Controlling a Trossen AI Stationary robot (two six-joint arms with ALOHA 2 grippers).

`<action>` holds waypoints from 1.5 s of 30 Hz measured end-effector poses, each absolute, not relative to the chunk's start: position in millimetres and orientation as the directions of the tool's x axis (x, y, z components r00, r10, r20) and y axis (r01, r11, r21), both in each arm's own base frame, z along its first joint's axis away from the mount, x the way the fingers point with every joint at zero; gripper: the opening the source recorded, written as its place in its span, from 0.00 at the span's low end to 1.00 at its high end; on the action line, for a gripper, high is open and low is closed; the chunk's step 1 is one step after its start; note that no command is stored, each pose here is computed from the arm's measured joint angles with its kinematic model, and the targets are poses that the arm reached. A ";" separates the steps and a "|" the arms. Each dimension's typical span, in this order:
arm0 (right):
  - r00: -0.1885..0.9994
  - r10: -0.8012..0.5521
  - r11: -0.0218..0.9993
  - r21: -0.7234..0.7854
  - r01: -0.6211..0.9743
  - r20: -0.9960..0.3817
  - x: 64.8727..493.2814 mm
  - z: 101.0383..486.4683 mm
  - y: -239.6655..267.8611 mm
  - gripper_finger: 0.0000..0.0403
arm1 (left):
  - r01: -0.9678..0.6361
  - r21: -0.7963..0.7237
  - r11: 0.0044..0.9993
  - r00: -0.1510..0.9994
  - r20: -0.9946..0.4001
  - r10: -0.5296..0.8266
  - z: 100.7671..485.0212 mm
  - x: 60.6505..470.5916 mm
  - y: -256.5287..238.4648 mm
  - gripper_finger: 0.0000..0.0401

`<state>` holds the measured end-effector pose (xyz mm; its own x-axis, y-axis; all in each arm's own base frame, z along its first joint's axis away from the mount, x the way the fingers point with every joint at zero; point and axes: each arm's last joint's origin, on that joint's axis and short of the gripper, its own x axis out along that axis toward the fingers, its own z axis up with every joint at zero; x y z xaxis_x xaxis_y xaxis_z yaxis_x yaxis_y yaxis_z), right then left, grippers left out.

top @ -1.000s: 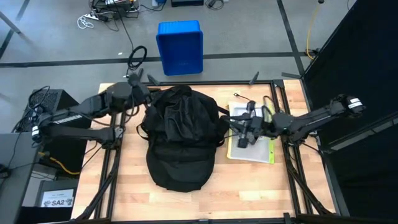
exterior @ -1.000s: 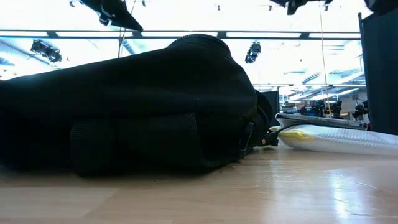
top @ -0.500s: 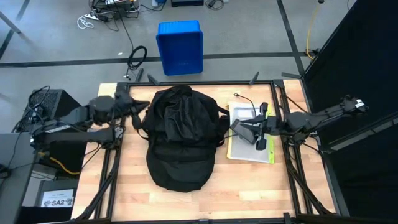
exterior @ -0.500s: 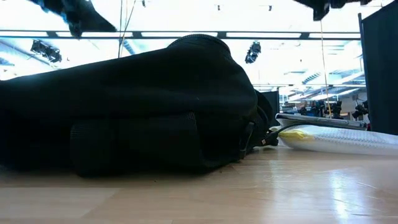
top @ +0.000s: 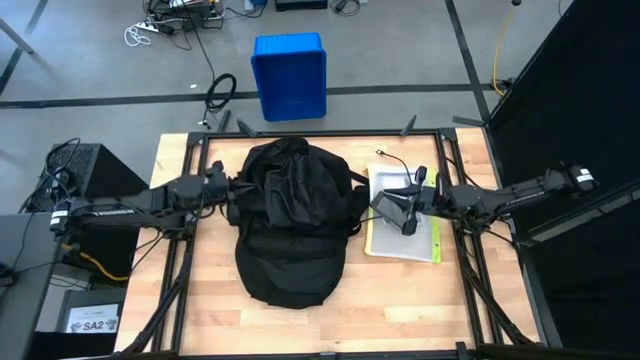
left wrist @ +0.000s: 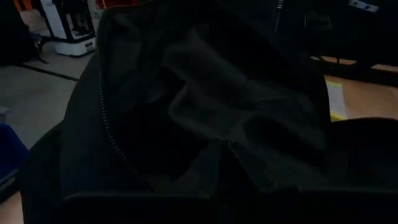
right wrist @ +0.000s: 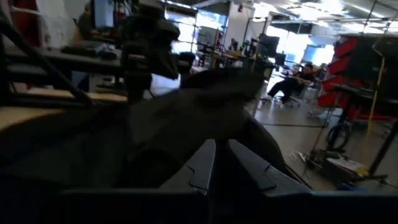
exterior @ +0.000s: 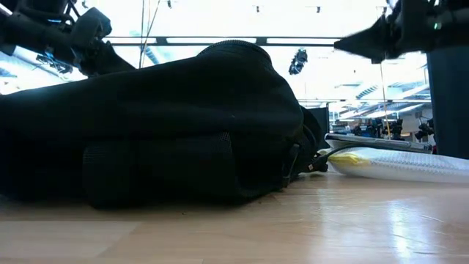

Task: Unpack backpack
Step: Open the yellow zipper pouch

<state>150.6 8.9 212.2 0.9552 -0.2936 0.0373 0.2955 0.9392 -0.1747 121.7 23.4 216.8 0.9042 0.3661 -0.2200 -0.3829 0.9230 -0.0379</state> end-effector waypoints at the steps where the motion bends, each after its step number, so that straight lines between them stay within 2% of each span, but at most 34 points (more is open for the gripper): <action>1: 0.956 -0.292 0.939 -0.176 0.294 0.034 150.6 210.7 6.9 0.02 | -0.380 -0.025 0.925 0.904 -0.221 0.366 216.6 121.8 23.4 0.00; 12: 0.953 -0.302 0.936 -0.181 0.303 0.033 151.1 209.1 -7.3 0.00 | -0.372 0.006 0.928 0.918 -0.145 0.369 224.1 123.1 23.6 0.00; 21: 0.957 -0.287 0.936 -0.202 0.288 0.037 151.3 209.5 -8.6 0.00 | -0.372 0.005 0.928 0.918 -0.142 0.369 224.4 123.1 23.6 0.00; 24: 0.953 -0.293 0.929 -0.214 0.302 0.076 151.0 213.3 -9.3 0.01 | -0.372 0.006 0.928 0.918 -0.143 0.369 224.4 123.1 23.6 0.00; 36: 0.950 -0.294 0.946 -0.108 0.305 0.109 150.7 216.9 -10.2 0.02 | -0.374 0.006 0.928 0.918 -0.144 0.371 224.3 123.1 23.7 0.00; 40: 0.968 -0.253 0.962 -0.110 0.250 -0.010 155.3 222.6 -5.4 0.03 | -0.373 0.006 0.928 0.918 -0.145 0.370 224.2 123.1 23.7 0.00; 45: 0.934 -0.318 0.942 -0.170 0.291 -0.163 162.0 240.2 0.7 0.00 | -0.373 0.006 0.928 0.918 -0.144 0.370 224.2 123.1 23.7 0.00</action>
